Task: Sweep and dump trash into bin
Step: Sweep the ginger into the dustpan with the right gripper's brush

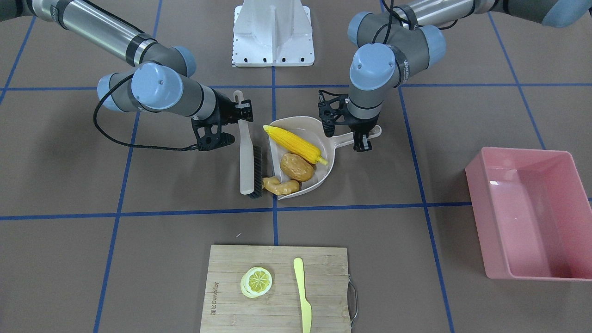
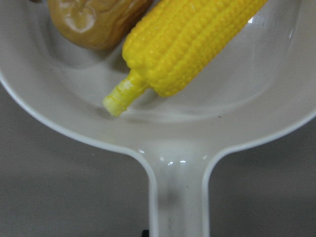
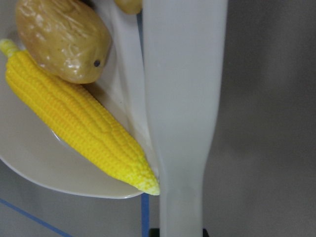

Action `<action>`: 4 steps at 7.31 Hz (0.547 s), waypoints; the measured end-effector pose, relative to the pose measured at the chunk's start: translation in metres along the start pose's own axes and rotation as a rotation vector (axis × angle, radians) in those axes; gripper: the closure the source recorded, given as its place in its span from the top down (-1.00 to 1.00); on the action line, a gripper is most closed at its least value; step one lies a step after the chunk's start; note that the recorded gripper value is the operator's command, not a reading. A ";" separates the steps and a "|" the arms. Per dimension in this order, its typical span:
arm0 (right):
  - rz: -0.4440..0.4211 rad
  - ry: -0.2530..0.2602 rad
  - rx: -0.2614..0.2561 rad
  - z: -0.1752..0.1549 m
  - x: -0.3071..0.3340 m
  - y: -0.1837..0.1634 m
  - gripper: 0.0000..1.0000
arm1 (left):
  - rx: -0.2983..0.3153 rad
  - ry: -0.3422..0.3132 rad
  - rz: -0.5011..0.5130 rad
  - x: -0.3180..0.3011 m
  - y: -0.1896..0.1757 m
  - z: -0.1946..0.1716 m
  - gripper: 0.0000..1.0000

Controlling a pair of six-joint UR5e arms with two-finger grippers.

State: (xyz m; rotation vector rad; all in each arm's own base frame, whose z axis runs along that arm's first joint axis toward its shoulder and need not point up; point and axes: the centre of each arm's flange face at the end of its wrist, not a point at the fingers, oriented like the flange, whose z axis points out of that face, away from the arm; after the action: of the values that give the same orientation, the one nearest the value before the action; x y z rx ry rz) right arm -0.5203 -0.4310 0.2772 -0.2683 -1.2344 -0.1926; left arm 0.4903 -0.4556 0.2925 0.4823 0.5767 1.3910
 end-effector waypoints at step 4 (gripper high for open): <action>-0.006 0.002 0.003 0.021 -0.021 0.014 -1.00 | -0.004 0.001 -0.002 0.000 0.002 0.002 -1.00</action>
State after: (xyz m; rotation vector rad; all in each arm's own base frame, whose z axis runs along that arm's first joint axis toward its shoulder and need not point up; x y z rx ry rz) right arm -0.5423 -0.4109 0.2620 -0.2616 -1.2339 -0.1961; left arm 0.4899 -0.4553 0.2952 0.4778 0.5757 1.3903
